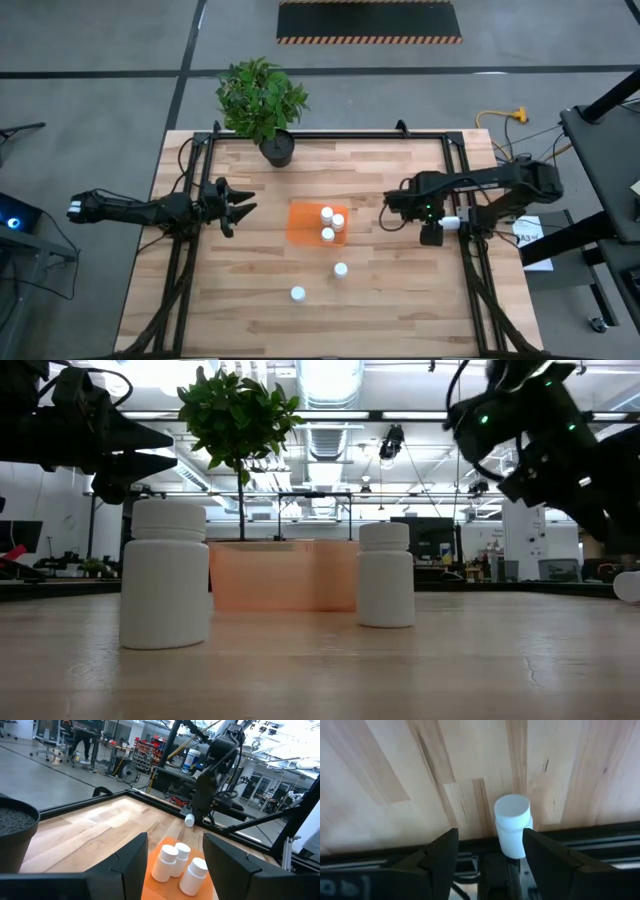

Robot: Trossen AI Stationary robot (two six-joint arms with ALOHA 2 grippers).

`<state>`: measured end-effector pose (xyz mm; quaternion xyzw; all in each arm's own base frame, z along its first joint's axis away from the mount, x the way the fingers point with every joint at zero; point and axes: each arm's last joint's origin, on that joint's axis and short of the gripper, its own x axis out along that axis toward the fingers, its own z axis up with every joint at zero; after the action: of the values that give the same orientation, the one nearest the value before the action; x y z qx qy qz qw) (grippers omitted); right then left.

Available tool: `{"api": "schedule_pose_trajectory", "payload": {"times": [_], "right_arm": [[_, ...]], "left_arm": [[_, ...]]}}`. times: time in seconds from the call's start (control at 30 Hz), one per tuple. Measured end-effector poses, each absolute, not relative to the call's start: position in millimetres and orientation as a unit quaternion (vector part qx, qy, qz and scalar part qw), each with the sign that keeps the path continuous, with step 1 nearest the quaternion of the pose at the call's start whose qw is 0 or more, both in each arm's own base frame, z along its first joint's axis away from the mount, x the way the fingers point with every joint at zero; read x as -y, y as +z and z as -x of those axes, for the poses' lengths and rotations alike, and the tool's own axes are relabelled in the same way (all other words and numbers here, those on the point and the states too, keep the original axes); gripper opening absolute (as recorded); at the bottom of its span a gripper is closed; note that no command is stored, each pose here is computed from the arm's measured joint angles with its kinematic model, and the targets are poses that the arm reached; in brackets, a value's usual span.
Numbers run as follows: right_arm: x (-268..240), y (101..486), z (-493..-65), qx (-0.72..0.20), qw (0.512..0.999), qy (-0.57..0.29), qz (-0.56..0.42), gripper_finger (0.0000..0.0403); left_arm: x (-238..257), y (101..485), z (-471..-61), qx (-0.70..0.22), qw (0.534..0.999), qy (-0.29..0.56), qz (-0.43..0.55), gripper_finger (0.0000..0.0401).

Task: Pick and place pill bottles into a basket
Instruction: Put the white pill bottle into the orange container

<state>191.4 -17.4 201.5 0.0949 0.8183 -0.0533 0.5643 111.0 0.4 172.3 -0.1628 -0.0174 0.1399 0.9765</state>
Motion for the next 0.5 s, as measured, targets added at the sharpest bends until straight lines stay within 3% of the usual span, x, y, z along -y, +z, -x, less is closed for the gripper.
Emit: {"api": "schedule_pose_trajectory", "payload": {"times": [0.23,0.5], "right_arm": [[27,184,-201,-0.873,0.476,-0.043,-0.1,0.0274],[31,175,-217,-0.887,0.455,-0.027,-0.071,0.0319]], "left_arm": [[0,172,-111,0.017,0.977,0.14,0.163,0.0173],[0,172,-111,0.018,0.977,0.14,0.163,0.0173]]}}
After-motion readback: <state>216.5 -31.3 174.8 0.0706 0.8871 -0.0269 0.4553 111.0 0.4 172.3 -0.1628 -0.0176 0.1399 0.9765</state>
